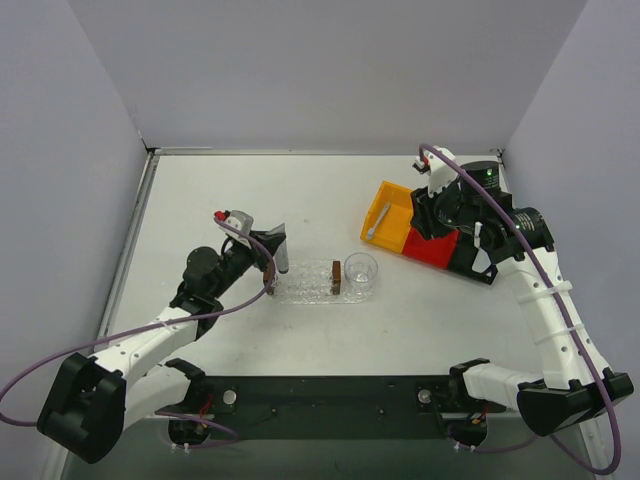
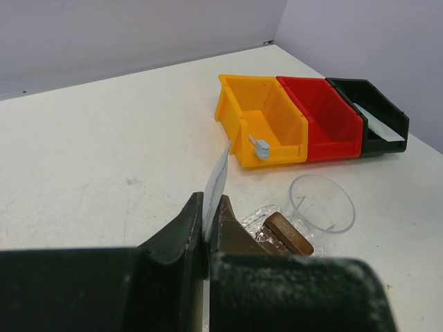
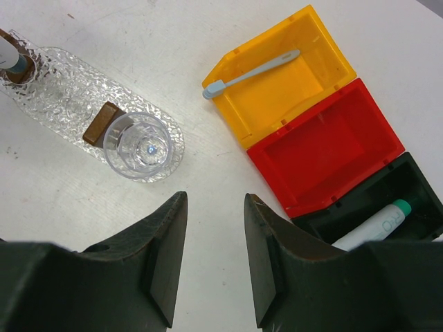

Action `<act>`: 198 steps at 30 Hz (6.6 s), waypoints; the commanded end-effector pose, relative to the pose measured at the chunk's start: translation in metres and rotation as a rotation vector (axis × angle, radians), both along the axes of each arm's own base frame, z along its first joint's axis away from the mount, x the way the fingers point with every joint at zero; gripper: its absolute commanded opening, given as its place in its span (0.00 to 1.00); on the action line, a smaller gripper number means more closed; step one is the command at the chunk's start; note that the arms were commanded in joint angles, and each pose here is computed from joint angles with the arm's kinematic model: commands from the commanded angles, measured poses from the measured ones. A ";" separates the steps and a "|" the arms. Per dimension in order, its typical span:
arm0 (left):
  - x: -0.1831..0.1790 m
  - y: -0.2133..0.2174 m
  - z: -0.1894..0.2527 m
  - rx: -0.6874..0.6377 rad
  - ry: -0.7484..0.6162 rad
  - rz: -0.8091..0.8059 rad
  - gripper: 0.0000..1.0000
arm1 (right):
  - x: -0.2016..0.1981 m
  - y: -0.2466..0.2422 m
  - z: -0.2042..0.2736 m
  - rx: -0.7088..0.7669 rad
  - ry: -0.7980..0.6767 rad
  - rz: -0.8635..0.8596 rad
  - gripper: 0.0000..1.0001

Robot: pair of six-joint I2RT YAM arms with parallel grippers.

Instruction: Prepare toiletry sets of a toothbrush and toothpaste on the tray

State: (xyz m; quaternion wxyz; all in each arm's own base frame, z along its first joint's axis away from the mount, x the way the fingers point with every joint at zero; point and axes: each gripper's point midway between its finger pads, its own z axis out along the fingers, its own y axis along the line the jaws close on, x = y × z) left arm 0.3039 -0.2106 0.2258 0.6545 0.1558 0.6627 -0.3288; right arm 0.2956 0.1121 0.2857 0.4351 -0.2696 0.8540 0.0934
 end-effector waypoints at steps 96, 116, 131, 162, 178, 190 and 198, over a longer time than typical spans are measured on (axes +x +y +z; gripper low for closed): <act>0.003 -0.008 -0.026 0.006 -0.016 -0.081 0.08 | -0.004 -0.004 -0.006 0.002 -0.012 -0.006 0.34; 0.005 -0.008 -0.031 0.024 -0.001 -0.091 0.38 | -0.005 -0.005 -0.009 0.000 -0.008 -0.008 0.34; 0.008 0.003 -0.010 0.007 -0.039 -0.053 0.63 | -0.007 -0.016 -0.023 -0.050 0.004 -0.032 0.34; 0.013 0.019 0.094 0.200 -0.037 -0.002 0.86 | -0.007 -0.151 -0.121 -0.333 0.270 -0.363 0.57; 0.017 0.009 0.071 0.265 0.021 -0.068 0.86 | 0.029 -0.204 -0.167 -0.469 0.441 -0.573 0.62; 0.020 0.007 0.061 0.262 0.040 -0.074 0.86 | 0.043 -0.225 -0.203 -0.441 0.551 -0.674 0.60; 0.018 0.008 0.062 0.248 0.040 -0.072 0.86 | 0.037 -0.225 -0.224 -0.416 0.611 -0.696 0.58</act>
